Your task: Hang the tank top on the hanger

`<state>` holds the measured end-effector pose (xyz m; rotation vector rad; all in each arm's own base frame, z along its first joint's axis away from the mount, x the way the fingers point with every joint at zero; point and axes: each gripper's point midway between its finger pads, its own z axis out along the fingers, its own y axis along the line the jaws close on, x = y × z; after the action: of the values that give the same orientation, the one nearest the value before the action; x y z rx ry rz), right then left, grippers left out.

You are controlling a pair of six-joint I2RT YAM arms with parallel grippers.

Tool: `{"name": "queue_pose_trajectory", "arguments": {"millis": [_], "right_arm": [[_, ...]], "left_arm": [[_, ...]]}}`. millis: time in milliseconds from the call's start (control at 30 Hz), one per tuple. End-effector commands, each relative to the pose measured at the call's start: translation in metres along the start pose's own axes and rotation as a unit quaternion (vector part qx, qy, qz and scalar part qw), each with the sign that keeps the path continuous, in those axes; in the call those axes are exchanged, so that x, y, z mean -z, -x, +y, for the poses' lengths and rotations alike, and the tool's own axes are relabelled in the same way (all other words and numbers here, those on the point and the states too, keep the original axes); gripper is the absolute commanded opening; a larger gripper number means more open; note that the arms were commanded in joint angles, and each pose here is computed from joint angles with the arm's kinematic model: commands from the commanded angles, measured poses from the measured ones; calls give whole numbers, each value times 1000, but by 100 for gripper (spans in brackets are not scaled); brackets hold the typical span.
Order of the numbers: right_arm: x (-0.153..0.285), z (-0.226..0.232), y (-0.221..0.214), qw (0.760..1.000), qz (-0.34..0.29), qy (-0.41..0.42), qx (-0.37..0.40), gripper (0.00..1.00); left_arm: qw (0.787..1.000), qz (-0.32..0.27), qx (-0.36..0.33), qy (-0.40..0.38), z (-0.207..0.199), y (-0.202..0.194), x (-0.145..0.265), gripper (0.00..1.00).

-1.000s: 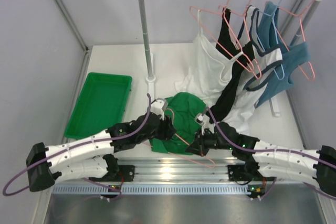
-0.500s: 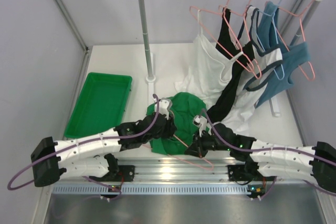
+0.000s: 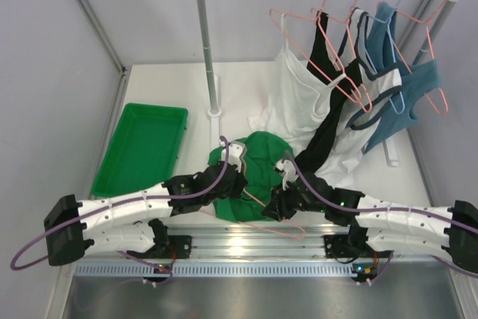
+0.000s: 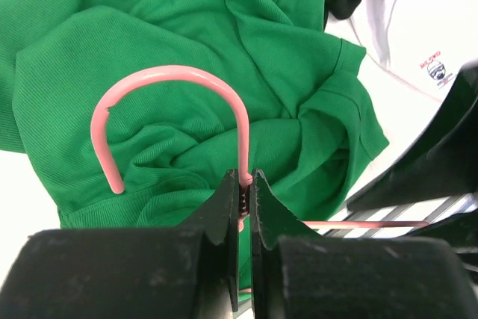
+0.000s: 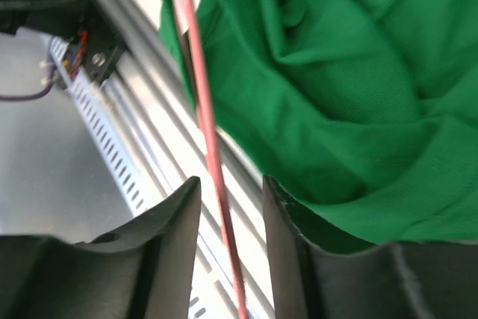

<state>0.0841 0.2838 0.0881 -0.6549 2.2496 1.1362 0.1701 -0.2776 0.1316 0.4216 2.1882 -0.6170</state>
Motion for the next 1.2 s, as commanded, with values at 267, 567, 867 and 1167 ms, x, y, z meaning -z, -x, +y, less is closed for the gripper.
{"name": "queue_pose_trajectory", "arguments": {"millis": [267, 567, 867, 1167], "right_arm": [[54, -29, 67, 975, -105, -190, -50, 47], [39, -55, 55, 953, -10, -301, -32, 25], [21, -74, 46, 935, 29, -353, -9, 31], [17, -70, 50, 933, 28, -359, 8, 41]], "left_arm": [[999, -34, -20, -24, -6, 10, 8, 0], [999, -32, -24, -27, -10, 11, 5, 0], [999, -31, -27, -28, -12, 9, 5, 0], [999, -31, -24, -27, -11, 8, 4, 0]]}}
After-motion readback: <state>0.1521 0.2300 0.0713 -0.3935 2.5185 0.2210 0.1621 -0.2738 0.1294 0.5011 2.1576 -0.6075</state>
